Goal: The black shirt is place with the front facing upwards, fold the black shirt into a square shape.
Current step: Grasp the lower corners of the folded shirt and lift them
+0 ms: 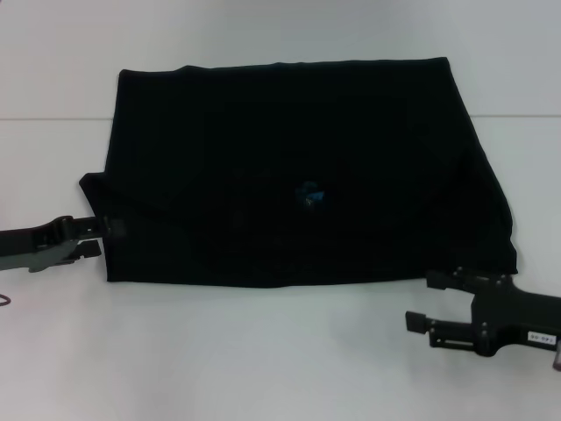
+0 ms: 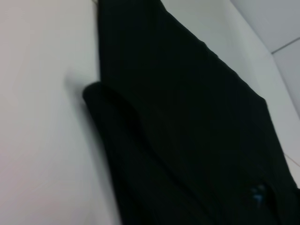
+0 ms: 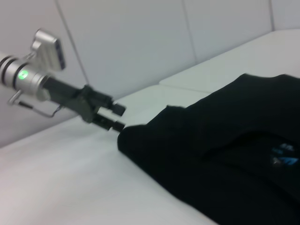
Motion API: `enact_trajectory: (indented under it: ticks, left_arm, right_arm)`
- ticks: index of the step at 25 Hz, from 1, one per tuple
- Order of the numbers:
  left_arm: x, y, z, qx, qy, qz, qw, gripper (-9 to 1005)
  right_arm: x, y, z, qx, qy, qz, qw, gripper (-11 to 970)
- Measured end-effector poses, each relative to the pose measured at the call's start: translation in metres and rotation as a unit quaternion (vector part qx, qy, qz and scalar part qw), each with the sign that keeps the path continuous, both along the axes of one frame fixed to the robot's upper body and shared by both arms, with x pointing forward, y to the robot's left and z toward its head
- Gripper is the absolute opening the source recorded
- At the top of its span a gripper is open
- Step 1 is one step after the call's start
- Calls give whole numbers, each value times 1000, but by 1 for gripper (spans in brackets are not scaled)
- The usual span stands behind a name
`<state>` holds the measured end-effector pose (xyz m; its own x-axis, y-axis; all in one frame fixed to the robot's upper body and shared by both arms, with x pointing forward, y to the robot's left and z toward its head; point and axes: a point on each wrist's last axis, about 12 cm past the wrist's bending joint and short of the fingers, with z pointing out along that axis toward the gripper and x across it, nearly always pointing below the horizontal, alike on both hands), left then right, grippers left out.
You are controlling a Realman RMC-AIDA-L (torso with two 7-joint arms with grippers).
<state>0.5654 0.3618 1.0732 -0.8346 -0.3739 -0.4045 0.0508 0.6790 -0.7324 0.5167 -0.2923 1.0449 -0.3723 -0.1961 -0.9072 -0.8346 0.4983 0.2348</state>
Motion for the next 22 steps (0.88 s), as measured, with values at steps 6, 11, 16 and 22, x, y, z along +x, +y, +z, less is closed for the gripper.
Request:
enact_trajectory:
  ticks: [6,11,16,22]
  left_arm:
    - [2,-2,-5,14,0,8,1000,719]
    - [5,-13,-8,26,5,-9,1000,718]
    - [8,-26,-8,22,5,-28,999,718]
    - [7,-31,-7,13,8,-42,999,713]
  right_arm:
    - [-2,7,-6,-9,-4,5,1000,854]
    - [0,9,-6,-9,-4,6,1000,847]
    - [0,10,-6,-7,-2,6,1000,841]
    - [1,10,-6,-6,3,-4,1000,833]
